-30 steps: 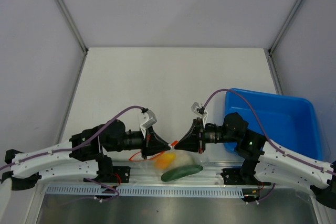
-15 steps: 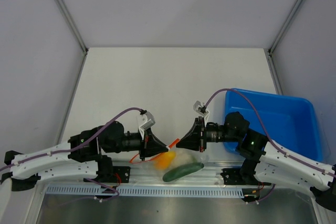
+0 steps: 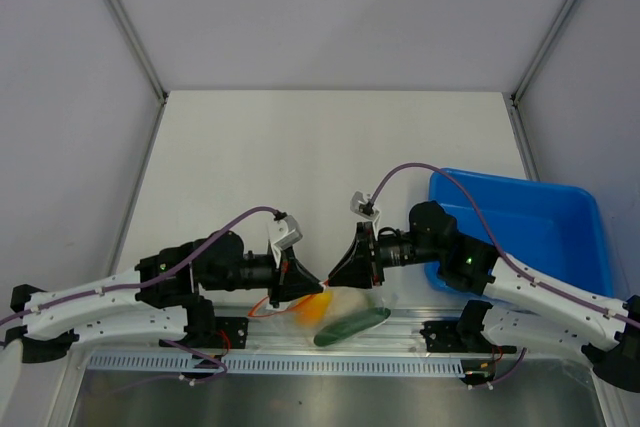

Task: Place the food in the zip-top bag and seal the zipper
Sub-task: Zip the zipper food storage bag at the center of the board.

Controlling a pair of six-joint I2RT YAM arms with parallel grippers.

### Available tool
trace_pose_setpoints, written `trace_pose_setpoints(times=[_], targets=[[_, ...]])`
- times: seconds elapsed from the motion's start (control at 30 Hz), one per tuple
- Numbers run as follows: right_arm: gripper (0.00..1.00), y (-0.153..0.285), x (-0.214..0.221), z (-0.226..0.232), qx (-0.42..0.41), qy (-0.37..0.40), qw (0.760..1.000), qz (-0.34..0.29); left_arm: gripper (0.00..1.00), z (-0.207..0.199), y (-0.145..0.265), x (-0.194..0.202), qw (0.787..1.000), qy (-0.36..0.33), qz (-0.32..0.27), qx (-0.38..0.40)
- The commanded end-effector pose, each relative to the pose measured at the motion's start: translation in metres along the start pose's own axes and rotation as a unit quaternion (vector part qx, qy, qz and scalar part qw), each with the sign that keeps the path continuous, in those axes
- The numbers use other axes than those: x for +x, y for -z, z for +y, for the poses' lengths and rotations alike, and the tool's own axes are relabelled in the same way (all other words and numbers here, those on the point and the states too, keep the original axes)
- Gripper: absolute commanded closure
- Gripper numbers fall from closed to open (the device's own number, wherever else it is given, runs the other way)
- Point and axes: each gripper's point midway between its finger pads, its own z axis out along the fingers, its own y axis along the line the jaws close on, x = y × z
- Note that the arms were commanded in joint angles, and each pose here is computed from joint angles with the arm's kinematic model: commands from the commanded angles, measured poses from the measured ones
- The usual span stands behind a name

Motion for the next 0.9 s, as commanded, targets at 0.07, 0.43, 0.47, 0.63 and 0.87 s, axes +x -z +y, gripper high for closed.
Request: trace_pose_setpoints(times=[0.07,0.43,0.47,0.63,0.87], targets=[[0.81,-0.001,-0.013,0.012,-0.021,0.027,0.999,-0.008,0.99,-0.008,0.004,-0.009,1.000,0.006,-0.013,0.015],[1.00,-0.001,-0.013,0.010,-0.016,0.026,0.999,-0.010,0.99,-0.009,0.005,-0.010,1.000,0.007,-0.015,0.015],[1.00,-0.001,-0.015,0.010,-0.014,0.026,0.999,-0.013,1.00,-0.008,0.005,-0.010,1.000,0.007,-0.015,0.014],[1.00,0.000,-0.017,0.009,-0.007,0.023,1.000,-0.019,0.99,-0.006,0.006,-0.009,1.000,0.008,-0.015,0.010],[1.00,0.005,-0.030,0.000,0.033,0.019,0.998,-0.055,0.99,-0.003,0.010,-0.008,1.000,0.011,-0.019,0.001]])
